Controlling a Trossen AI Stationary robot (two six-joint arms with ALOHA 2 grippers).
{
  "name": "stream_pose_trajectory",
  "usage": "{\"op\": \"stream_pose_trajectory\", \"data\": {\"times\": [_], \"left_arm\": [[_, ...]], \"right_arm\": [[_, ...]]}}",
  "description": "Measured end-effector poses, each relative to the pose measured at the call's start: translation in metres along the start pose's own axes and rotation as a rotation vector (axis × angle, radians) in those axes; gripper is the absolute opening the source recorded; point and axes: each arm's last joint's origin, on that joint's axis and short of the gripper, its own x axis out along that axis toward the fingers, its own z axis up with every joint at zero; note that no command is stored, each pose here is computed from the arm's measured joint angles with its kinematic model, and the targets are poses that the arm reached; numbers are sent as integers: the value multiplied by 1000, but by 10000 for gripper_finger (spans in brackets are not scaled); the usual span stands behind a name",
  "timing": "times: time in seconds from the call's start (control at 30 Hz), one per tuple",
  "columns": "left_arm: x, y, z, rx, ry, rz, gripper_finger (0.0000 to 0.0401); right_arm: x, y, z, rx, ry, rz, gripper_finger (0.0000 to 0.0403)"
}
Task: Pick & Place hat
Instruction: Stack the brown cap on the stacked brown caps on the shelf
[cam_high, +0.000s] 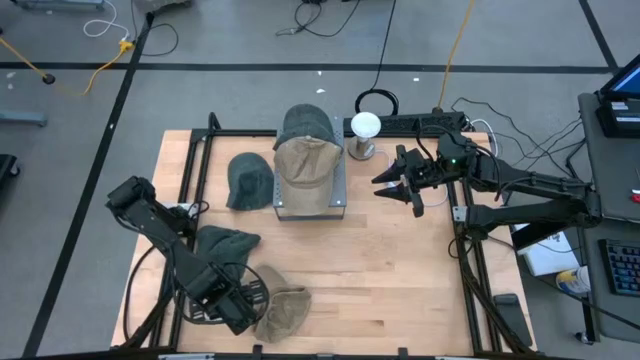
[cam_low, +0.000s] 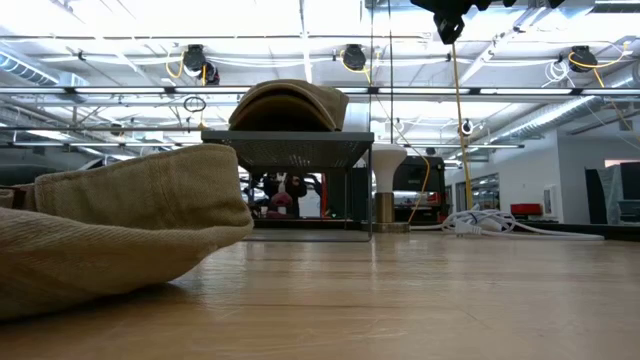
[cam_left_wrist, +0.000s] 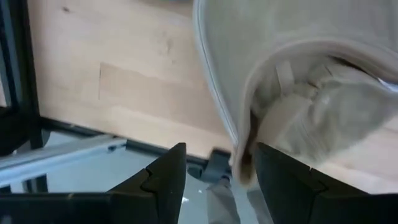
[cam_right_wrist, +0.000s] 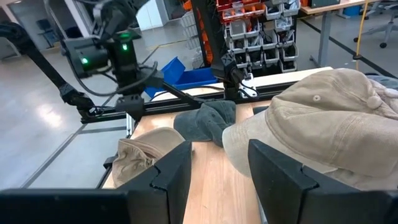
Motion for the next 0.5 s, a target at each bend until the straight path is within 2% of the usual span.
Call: {"op": "stream_pose_trajectory", "data": {"times": [0.2, 0.5], "left_arm": [[25, -1, 6, -7, 7, -8, 191], [65, -10, 8, -35, -98, 31, 191]], "right_arm": [[0, 1, 0, 1, 6, 23, 150], [0, 1, -1, 3, 10, 22, 150]]}}
